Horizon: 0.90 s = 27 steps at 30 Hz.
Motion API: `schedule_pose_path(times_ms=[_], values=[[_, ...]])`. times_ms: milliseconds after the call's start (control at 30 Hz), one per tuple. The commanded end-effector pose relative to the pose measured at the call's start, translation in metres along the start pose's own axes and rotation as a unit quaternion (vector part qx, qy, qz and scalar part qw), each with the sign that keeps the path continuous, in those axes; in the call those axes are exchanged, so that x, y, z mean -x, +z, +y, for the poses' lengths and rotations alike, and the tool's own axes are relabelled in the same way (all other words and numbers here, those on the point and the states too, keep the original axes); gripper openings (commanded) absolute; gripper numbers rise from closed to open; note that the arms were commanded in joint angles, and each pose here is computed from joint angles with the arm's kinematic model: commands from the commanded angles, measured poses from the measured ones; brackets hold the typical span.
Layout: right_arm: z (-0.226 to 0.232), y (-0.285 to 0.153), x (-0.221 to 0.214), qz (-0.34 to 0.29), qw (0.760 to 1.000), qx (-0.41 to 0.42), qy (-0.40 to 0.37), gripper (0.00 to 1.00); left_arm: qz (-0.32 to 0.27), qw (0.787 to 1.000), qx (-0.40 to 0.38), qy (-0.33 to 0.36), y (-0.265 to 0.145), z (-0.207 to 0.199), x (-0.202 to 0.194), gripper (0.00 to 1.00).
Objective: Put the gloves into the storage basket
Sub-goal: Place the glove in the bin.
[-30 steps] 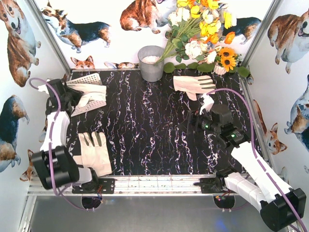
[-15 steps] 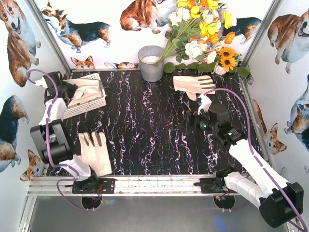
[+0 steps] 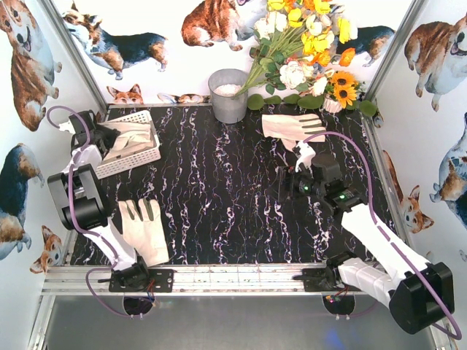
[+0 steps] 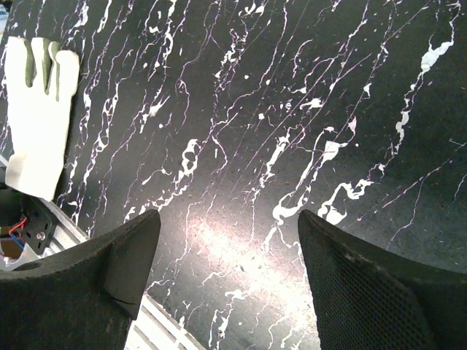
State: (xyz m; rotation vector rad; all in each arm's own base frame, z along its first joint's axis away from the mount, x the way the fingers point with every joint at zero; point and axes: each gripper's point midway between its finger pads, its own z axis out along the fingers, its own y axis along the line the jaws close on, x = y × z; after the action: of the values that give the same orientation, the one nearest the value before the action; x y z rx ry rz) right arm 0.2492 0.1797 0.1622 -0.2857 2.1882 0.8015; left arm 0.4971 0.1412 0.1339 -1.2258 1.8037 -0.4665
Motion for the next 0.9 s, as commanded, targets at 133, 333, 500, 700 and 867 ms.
schedule_pose_path(times_ms=[133, 333, 500, 700, 867], values=[[0.011, 0.002, 0.03, -0.04, 0.999, 0.021, -0.015, 0.78, -0.03, 0.999, -0.039, 0.002, 0.009, -0.01, 0.021, 0.0], [0.01, 0.003, 0.028, -0.037, 0.999, 0.02, -0.014, 0.78, -0.011, 1.0, -0.019, 0.007, 0.024, 0.008, 0.01, 0.0], [0.01, 0.004, 0.028, -0.036, 0.999, 0.02, -0.012, 0.78, -0.004, 1.0, -0.003, 0.019, 0.032, 0.019, 0.008, 0.0], [0.01, 0.006, 0.028, -0.035, 0.999, 0.021, -0.008, 0.78, 0.012, 1.0, 0.012, 0.027, 0.038, 0.032, -0.001, 0.0], [0.011, 0.006, 0.03, -0.037, 0.999, 0.024, -0.008, 0.78, 0.02, 0.999, 0.025, 0.044, 0.039, 0.04, -0.004, 0.14]])
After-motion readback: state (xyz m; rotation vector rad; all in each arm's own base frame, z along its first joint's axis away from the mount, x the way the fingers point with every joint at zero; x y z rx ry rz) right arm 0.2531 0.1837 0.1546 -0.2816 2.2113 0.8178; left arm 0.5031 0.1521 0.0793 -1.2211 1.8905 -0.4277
